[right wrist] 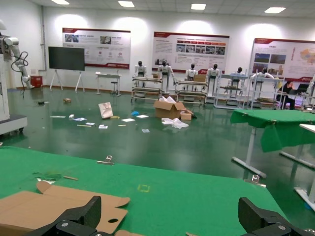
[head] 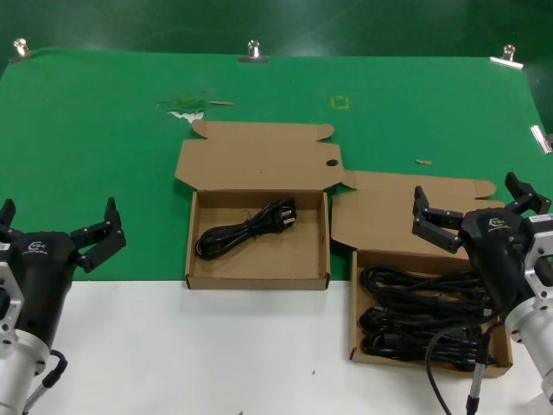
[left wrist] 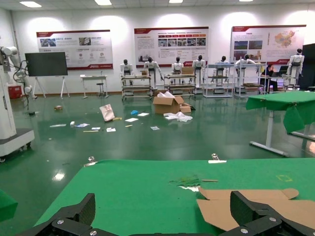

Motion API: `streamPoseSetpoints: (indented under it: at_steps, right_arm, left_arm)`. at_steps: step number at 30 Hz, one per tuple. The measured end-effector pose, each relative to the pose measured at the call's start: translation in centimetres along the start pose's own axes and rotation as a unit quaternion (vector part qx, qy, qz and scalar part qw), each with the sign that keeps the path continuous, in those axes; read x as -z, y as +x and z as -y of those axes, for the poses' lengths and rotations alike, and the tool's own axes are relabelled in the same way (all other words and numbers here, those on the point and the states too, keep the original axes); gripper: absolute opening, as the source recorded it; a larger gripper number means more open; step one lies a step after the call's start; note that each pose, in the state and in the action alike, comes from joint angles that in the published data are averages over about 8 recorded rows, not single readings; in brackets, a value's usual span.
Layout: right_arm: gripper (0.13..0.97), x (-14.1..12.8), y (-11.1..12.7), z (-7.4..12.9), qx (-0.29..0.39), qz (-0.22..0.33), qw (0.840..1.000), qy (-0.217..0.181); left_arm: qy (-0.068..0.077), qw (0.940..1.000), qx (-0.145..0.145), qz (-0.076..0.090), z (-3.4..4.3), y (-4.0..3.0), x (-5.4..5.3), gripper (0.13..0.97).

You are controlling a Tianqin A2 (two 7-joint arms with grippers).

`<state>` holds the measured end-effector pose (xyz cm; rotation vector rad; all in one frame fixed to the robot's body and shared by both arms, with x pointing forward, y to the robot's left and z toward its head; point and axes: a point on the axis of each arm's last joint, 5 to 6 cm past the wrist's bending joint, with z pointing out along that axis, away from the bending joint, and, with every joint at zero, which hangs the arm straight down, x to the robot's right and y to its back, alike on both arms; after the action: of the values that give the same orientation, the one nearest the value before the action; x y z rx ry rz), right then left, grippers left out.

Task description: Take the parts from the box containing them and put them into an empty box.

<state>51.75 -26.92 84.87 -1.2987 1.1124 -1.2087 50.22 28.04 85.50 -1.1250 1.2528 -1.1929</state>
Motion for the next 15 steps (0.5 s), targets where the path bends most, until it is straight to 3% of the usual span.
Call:
streamPoseSetpoints:
  at_steps: [15]
  right_arm:
    - [0.966,0.0,0.0,0.0,0.0,0.0,1.0,0.0]
  left_arm:
    - [0.0,1.0,0.0,0.0,0.0,-0.01,0.0,0.966]
